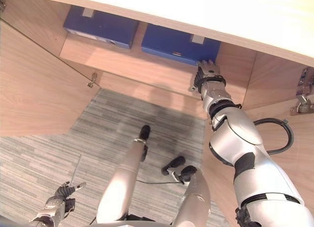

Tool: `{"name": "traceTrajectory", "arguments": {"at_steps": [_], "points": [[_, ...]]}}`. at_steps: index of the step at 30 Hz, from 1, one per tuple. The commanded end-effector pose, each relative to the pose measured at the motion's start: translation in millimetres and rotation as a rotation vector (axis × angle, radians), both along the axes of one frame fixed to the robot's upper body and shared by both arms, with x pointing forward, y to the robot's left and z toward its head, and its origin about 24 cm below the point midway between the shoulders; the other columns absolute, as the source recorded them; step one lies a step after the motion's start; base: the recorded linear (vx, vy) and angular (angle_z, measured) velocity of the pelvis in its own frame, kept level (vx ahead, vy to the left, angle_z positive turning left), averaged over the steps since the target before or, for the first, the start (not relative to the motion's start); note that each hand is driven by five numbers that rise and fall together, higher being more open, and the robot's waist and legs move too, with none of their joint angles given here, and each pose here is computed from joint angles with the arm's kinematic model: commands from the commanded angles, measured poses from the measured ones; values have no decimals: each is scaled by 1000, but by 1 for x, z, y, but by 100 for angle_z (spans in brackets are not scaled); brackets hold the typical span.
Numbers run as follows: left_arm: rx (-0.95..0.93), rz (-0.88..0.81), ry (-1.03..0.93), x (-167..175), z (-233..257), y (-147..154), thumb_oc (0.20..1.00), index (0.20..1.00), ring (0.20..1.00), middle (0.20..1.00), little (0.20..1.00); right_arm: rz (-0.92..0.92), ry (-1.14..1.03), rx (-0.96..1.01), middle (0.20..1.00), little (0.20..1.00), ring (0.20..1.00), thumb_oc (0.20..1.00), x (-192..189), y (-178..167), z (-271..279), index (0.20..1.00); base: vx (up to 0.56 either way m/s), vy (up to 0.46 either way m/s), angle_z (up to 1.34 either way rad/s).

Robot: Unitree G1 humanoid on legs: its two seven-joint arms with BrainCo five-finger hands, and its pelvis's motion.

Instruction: Put the empty folder in the office cabinet

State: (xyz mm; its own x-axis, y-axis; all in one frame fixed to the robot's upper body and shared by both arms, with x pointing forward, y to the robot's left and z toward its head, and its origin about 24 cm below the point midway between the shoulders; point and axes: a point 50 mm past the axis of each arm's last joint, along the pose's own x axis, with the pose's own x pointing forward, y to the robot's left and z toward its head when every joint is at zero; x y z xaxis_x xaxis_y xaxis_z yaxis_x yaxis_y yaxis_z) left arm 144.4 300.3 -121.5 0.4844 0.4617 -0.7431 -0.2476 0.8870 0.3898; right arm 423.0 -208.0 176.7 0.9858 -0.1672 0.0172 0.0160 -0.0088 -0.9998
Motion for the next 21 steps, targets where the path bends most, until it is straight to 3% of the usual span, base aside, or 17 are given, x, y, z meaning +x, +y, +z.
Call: {"name": "traceTrajectory", "arguments": {"at_steps": [1,8,15,21], "points": [[67,29,51,-18,4,23,1000,1000,1000,1000,1000,-75,-4,77,1000,1000,1000,1000,-1,-14,8,1000,0,0,0],[56,-23,75,-21,1,18,1000,1000,1000,1000,1000,-186,159,242,1000,1000,1000,1000,-17,-26,-52,1000,0,0,0],[38,-65,114,-35,-3,17,1000,1000,1000,1000,1000,-294,358,215,1000,1000,1000,1000,-48,-53,-109,1000,2,-1,2],[38,-35,129,-38,-2,22,1000,1000,1000,1000,1000,-231,468,225,1000,1000,1000,1000,-60,-37,-143,1000,13,-23,-2]]}}
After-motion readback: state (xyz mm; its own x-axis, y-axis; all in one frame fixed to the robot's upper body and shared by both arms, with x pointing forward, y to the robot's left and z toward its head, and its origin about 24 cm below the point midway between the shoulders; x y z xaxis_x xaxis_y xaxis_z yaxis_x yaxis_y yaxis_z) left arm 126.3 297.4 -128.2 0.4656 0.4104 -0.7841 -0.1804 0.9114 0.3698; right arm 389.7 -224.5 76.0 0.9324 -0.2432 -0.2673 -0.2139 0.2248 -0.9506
